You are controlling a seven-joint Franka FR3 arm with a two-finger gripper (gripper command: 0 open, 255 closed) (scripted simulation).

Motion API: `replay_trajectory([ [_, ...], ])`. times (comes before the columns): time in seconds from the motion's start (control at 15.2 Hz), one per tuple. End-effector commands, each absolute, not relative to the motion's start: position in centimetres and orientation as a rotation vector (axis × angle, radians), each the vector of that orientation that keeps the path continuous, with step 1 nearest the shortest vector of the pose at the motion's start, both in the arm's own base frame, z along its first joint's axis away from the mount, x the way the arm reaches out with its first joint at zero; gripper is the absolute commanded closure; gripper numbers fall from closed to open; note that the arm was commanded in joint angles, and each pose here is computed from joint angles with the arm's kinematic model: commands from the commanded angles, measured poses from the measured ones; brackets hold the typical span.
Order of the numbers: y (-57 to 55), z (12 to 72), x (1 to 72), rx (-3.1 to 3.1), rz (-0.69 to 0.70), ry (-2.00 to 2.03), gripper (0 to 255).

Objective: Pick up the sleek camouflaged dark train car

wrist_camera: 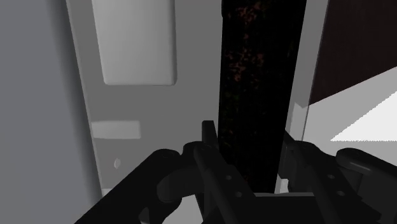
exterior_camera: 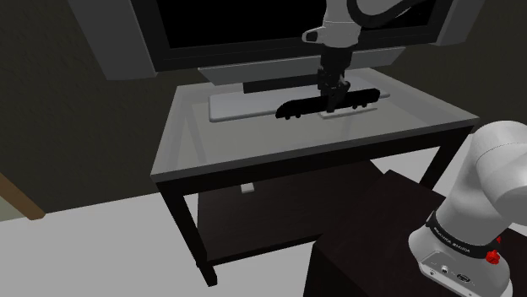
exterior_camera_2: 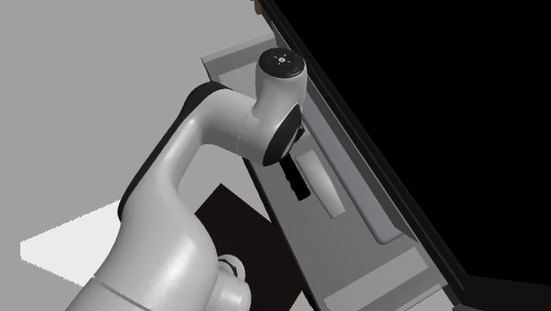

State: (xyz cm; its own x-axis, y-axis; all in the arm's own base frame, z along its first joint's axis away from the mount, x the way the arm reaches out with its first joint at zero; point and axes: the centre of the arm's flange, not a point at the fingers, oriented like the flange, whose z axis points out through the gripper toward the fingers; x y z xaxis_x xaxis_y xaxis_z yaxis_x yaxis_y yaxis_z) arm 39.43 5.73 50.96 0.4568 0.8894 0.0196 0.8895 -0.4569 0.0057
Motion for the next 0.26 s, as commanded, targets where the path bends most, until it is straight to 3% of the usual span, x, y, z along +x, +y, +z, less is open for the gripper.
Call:
replay_trajectory([
  [0.0, 5.70, 52.10, 39.39, -2.677, -0.031, -1.634, 255],
  [0.2, 5.70, 52.71, 39.38, -2.677, -0.031, -1.634, 255],
])
